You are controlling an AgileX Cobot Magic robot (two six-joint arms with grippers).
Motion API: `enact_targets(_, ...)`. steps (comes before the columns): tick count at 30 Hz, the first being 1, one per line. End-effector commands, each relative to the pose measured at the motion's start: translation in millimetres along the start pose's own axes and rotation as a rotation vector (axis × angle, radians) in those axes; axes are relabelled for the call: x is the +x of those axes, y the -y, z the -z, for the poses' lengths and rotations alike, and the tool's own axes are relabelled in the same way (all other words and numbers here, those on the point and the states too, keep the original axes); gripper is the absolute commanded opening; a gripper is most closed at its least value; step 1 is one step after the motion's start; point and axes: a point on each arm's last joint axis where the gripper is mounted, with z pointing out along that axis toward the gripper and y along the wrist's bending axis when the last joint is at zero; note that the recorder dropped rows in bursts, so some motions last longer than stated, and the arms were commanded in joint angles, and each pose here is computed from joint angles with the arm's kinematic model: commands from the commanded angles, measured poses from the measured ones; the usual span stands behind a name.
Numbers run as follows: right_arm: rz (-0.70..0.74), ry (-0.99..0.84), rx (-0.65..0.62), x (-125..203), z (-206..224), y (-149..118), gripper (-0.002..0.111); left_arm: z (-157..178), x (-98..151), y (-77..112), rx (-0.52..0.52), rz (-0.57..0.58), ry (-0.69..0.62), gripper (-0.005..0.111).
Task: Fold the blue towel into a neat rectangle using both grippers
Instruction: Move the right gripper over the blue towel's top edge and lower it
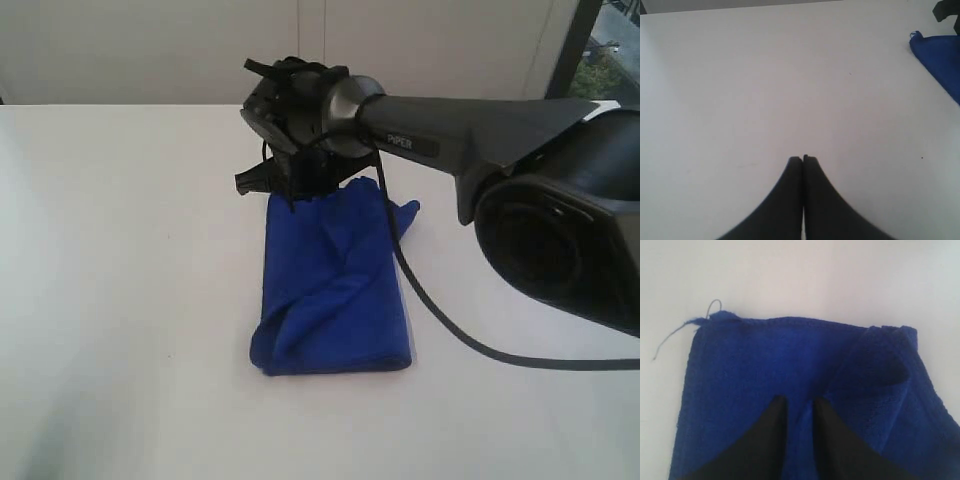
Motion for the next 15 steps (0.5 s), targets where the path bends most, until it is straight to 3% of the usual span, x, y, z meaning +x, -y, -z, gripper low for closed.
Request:
enact_targets(1, -0.025, 0.018, 0.014, -1.7, 0.8, -0.8, 0.039, -0.4, 1.4, 0.0, -0.001, 0.013, 0.002, 0.0)
enact_targets(15, -0.039, 0.012, 0.046, 5.5, -17.0, -3.3, 0.042, -0.4, 1.4, 0.0, -0.001, 0.013, 0.002, 0.0)
